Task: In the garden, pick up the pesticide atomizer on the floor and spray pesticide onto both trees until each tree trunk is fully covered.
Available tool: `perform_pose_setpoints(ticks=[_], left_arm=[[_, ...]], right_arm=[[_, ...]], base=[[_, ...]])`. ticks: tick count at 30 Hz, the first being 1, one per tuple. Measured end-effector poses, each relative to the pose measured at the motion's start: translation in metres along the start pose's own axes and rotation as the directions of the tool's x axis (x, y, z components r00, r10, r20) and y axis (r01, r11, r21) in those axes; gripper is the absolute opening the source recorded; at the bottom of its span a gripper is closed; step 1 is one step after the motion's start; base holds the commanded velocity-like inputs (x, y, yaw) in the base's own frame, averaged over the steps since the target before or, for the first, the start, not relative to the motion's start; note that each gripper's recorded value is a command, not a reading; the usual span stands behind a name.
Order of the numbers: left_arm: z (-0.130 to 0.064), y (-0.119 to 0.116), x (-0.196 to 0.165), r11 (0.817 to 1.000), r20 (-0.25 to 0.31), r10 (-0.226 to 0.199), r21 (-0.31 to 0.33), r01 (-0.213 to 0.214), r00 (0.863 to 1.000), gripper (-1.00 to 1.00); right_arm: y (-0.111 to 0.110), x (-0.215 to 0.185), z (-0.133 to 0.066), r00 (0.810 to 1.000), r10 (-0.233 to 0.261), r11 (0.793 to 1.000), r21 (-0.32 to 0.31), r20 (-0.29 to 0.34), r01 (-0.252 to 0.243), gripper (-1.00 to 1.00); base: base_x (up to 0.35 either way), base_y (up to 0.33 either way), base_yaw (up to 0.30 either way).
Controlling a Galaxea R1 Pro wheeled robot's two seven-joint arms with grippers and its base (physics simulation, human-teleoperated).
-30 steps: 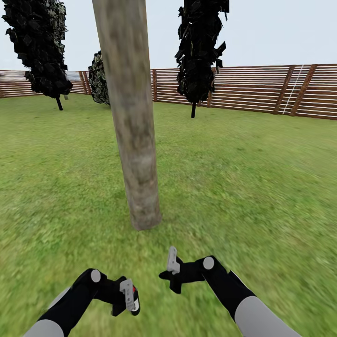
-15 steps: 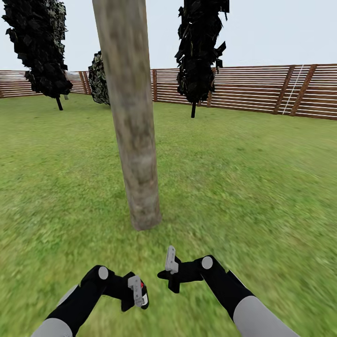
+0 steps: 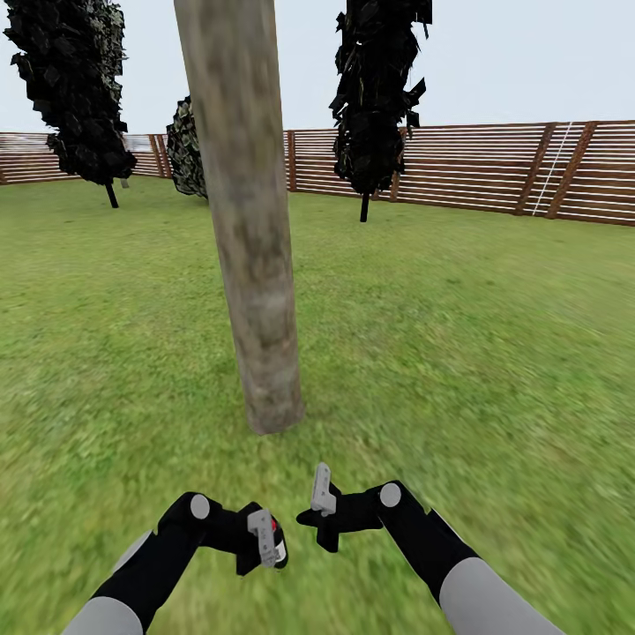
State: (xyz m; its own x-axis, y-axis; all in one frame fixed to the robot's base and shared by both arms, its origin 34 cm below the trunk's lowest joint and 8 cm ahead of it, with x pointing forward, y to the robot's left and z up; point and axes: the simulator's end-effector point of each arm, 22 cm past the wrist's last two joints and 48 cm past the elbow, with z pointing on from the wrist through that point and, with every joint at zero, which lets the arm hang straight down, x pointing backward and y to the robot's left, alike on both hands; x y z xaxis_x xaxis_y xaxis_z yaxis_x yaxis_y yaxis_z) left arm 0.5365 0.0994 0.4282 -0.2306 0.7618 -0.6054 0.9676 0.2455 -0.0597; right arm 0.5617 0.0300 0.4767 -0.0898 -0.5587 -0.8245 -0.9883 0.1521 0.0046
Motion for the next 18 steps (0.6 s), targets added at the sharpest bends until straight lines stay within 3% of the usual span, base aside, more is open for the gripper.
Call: perform_pose_setpoints(ticks=[18], left_arm=[[0.01,-0.009,-0.021,1.0,0.035,0.005,0.014,-0.005,0.999,-1.0]], right_arm=[[-0.002,-0.004,-0.001,1.0,-0.008,1.0,0.005,0.006,0.008,-1.0]], base=[[0.0,0.0,0.0]])
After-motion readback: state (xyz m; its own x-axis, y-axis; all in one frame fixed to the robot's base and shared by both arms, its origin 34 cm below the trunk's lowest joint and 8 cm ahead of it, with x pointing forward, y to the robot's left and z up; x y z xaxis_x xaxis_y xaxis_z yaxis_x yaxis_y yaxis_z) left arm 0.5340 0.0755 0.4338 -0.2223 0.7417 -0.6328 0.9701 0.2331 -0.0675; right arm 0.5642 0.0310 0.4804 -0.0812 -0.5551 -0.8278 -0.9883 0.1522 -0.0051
